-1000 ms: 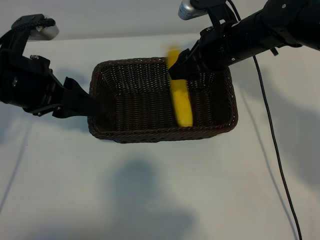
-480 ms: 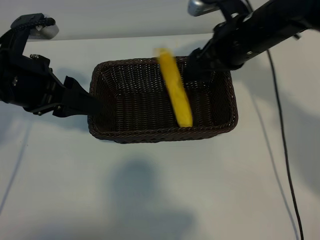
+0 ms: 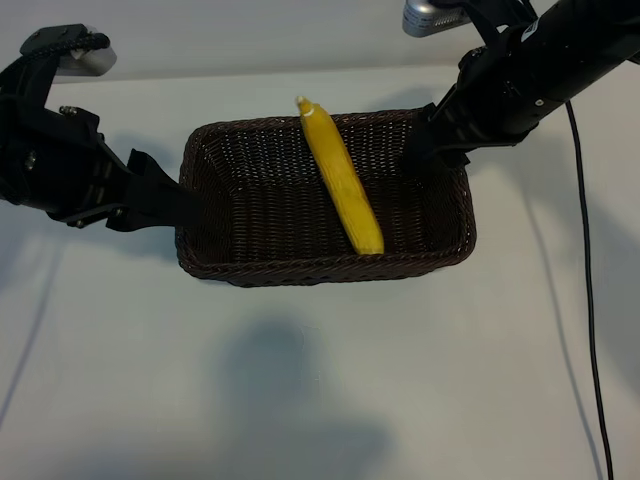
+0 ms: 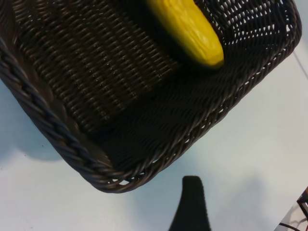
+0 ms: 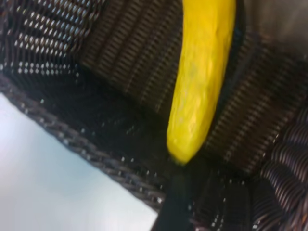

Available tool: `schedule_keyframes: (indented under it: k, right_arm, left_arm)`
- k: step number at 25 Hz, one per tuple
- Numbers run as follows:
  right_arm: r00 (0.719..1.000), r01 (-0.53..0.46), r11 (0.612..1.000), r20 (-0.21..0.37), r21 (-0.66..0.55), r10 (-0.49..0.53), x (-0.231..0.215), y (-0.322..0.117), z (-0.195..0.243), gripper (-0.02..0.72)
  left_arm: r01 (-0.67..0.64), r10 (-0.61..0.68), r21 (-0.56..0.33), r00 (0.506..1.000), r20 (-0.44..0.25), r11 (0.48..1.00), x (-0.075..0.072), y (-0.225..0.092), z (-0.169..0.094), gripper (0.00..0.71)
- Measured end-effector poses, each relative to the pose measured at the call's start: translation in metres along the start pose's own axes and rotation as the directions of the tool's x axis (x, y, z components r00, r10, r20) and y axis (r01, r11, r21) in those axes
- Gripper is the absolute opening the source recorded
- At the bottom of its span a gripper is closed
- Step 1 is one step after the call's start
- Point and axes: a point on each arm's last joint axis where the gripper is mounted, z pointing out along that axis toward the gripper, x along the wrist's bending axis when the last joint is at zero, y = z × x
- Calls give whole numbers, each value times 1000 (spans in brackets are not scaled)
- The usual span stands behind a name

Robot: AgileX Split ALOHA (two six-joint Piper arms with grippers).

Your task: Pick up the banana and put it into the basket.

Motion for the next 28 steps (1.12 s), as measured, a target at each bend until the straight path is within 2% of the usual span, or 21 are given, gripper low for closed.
schedule_keyframes:
  k: [9,16,25,28]
  right_arm:
    - [1000,16,1000,-14,-5,-16,9,-3,-19,655]
    - [999,14,999,-44,41,-12,12,-7,-20,644]
    - [999,2,999,-45,47,0,13,-8,-24,635]
    - [998,-5,998,-64,57,9,15,-9,-24,632]
  left_arm:
    - [0,0,0,1000,0,1000,0,0,0,610]
    - [-3,3,0,1000,0,1000,0,0,0,610]
    - [-4,4,0,1000,0,1000,0,0,0,610]
    - [-4,4,0,1000,0,1000,0,0,0,610]
